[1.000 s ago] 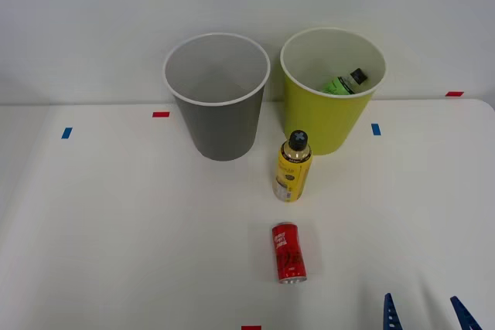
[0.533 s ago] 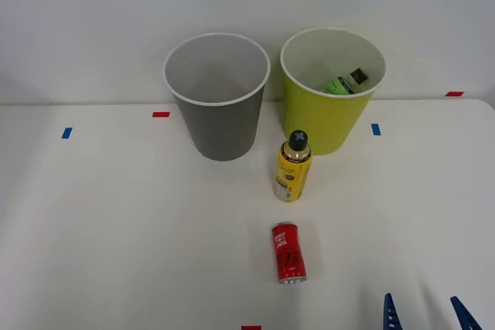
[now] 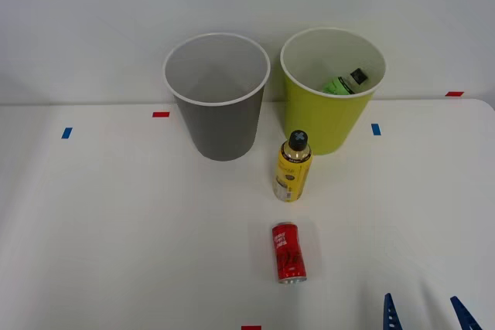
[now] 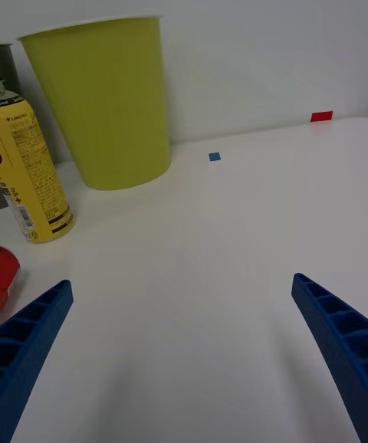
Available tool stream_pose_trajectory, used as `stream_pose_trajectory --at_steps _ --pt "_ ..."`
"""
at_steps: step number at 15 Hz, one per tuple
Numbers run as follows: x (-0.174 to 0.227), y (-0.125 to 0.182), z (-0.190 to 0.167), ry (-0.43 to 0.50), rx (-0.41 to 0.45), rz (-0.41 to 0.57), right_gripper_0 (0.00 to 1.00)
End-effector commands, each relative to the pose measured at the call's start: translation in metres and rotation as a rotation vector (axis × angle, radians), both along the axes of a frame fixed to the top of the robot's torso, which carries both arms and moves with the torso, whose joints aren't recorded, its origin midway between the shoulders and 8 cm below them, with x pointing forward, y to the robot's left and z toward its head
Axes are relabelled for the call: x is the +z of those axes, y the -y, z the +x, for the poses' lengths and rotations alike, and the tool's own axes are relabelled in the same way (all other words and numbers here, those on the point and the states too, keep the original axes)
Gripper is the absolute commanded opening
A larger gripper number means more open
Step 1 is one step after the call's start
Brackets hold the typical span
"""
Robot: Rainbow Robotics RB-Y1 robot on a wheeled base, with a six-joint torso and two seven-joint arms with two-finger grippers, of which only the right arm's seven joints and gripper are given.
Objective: Put cans in the gray bin, plastic bottles in the light green bin
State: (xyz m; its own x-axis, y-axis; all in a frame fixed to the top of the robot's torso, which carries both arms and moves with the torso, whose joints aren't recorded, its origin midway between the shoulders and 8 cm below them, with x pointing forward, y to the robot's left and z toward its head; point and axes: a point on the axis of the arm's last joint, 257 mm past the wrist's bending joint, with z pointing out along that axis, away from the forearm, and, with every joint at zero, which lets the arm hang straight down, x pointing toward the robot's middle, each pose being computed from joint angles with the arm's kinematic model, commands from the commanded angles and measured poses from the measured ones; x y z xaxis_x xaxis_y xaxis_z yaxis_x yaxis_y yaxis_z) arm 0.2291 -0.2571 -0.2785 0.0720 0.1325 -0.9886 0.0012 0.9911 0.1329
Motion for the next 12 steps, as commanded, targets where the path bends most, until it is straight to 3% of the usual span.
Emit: stream_pose_trajectory --at_steps 1,12 --pt "0.0 0.0 0.0 0.0 0.0 0.0 0.99" --pt "0.0 0.0 0.0 0.0 0.0 0.0 0.99"
